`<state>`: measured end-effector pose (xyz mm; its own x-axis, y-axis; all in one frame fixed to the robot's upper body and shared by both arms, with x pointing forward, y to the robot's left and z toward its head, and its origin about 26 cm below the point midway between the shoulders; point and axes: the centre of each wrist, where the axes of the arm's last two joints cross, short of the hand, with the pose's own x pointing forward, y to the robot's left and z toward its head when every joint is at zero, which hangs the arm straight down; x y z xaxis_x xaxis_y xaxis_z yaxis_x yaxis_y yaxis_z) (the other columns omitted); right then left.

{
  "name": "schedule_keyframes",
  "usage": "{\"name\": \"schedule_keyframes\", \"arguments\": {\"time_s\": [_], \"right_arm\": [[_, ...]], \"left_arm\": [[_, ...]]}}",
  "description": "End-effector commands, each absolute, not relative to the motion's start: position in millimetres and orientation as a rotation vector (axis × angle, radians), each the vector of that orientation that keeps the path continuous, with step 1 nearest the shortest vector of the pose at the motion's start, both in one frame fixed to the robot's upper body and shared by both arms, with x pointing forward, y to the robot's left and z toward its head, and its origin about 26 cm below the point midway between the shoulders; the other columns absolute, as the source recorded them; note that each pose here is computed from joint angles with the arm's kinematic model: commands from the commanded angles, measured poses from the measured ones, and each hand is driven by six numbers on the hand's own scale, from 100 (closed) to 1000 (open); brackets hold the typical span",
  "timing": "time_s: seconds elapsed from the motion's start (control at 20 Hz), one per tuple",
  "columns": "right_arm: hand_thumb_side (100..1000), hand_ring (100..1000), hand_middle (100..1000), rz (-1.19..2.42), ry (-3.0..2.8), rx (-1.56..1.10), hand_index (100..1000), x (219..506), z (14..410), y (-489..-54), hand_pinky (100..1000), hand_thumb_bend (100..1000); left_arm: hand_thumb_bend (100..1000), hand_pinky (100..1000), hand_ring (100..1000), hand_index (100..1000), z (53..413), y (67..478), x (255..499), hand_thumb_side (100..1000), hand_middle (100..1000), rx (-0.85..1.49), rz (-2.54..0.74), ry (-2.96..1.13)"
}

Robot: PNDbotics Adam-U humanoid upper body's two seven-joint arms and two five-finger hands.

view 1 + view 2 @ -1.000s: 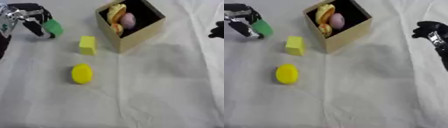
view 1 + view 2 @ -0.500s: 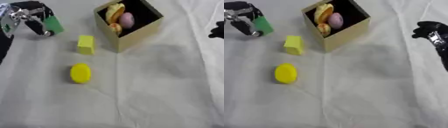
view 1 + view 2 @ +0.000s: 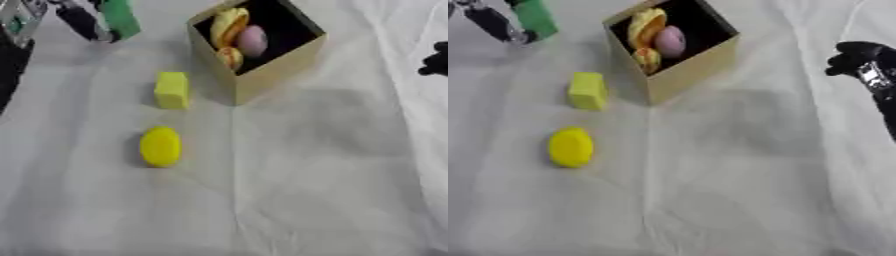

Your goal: Pick up objects on the table and place them in the box.

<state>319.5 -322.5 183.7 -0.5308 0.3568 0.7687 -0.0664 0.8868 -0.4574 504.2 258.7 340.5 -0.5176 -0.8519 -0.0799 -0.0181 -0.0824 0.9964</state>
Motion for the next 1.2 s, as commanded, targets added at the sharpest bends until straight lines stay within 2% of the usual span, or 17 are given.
{"name": "schedule_keyframes", "arguments": {"time_s": [0.05, 0.35, 0.7, 0.8, 0.85, 0.9, 1.0, 1.1, 1.2], "right_arm": [[760, 715, 669, 0.583, -2.096, -0.215, 806, 321, 196, -322, 903, 100], [754, 715, 670, 0.616, -2.123, -0.195, 807, 323, 204, -315, 903, 100], [755, 714, 669, 0.625, -2.135, -0.177, 806, 324, 207, -311, 903, 100], [756, 713, 668, 0.623, -2.134, -0.177, 806, 324, 207, -312, 903, 100], [757, 713, 668, 0.622, -2.133, -0.178, 805, 324, 207, -312, 902, 100], [757, 713, 668, 0.621, -2.133, -0.179, 805, 324, 207, -312, 902, 100], [758, 713, 668, 0.620, -2.132, -0.178, 805, 323, 207, -312, 902, 100], [758, 713, 668, 0.619, -2.130, -0.178, 805, 323, 207, -312, 902, 100], [759, 713, 668, 0.616, -2.127, -0.178, 805, 323, 206, -313, 902, 100]], "left_arm": [[173, 698, 570, 687, 364, 224, 499, 232, 518, 0.920, -1.741, -1.636], [165, 703, 577, 694, 363, 182, 500, 276, 526, 0.805, -1.841, -1.651], [191, 713, 592, 710, 357, 167, 502, 312, 546, 0.776, -1.835, -1.663], [239, 736, 632, 746, 354, 168, 504, 346, 597, 0.796, -1.828, -1.650], [292, 765, 686, 797, 353, 169, 504, 392, 662, 0.807, -1.827, -1.645], [371, 800, 748, 848, 352, 169, 505, 477, 738, 0.819, -1.830, -1.640], [467, 843, 806, 892, 351, 170, 505, 550, 802, 0.838, -1.842, -1.630], [530, 855, 820, 910, 350, 172, 506, 583, 817, 0.851, -1.853, -1.626], [547, 857, 824, 919, 349, 173, 506, 580, 823, 0.860, -1.856, -1.624]]}}
